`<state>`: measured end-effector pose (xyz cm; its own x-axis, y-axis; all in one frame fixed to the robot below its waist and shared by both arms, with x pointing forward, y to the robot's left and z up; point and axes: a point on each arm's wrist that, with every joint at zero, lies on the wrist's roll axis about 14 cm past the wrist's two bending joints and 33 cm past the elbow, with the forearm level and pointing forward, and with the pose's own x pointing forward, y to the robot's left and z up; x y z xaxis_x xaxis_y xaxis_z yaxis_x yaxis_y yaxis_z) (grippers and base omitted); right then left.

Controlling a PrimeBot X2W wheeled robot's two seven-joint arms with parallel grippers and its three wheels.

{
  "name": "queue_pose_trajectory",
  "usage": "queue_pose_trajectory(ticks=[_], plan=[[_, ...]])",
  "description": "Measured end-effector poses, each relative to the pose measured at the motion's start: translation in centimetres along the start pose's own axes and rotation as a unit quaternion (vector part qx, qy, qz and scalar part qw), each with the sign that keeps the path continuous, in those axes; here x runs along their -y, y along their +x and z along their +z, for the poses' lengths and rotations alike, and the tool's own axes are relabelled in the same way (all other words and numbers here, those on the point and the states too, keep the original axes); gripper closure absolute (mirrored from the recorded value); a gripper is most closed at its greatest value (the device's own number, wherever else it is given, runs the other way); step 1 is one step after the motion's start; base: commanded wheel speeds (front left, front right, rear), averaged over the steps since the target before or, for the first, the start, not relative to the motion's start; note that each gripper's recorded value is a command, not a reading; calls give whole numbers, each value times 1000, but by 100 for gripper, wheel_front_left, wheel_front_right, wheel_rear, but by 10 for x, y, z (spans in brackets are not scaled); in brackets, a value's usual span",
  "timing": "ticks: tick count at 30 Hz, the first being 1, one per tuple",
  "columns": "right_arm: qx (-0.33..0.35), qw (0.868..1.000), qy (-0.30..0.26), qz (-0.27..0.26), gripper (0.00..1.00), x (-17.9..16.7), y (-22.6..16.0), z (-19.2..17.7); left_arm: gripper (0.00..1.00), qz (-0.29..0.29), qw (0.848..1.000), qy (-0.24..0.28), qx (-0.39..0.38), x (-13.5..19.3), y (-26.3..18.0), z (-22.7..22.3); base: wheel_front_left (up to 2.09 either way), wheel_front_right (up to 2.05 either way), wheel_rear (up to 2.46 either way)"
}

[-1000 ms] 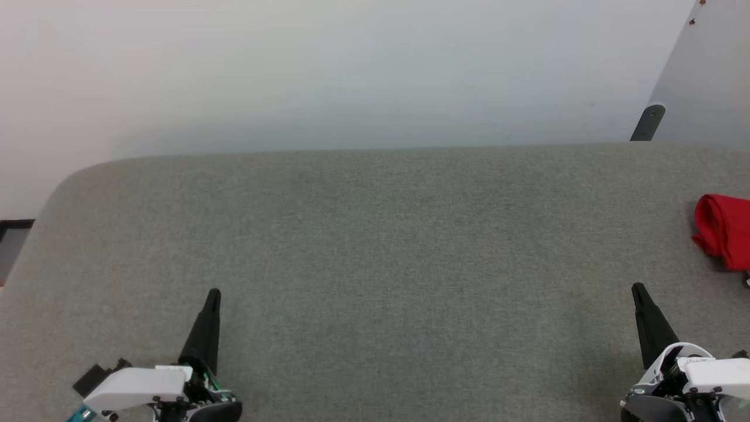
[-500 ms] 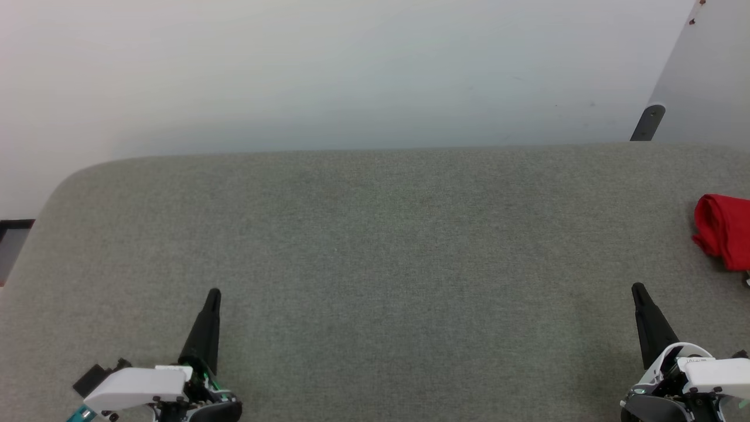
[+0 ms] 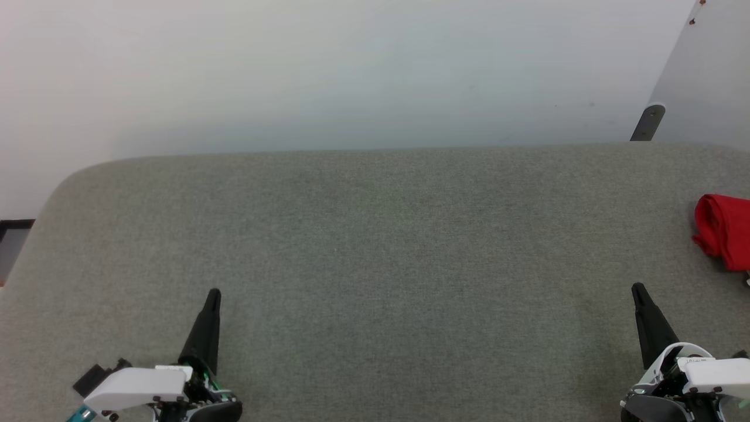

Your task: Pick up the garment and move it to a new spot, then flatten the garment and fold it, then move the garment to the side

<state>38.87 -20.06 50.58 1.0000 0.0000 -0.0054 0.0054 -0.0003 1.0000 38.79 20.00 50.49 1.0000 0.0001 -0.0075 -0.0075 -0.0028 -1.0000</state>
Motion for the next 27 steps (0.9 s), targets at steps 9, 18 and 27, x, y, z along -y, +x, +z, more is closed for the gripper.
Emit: queue_pose_trajectory(ticks=[9,18,27], plan=[[0,1000,0,0,100,0,0,0,100,0,1000,0,0,0,0,0,0,0,0],[0,1000,0,0,100,0,0,0,100,0,1000,0,0,0,0,0,0,0,0],[0,1000,0,0,100,0,0,0,100,0,1000,0,0,0,0,0,0,0,0]])
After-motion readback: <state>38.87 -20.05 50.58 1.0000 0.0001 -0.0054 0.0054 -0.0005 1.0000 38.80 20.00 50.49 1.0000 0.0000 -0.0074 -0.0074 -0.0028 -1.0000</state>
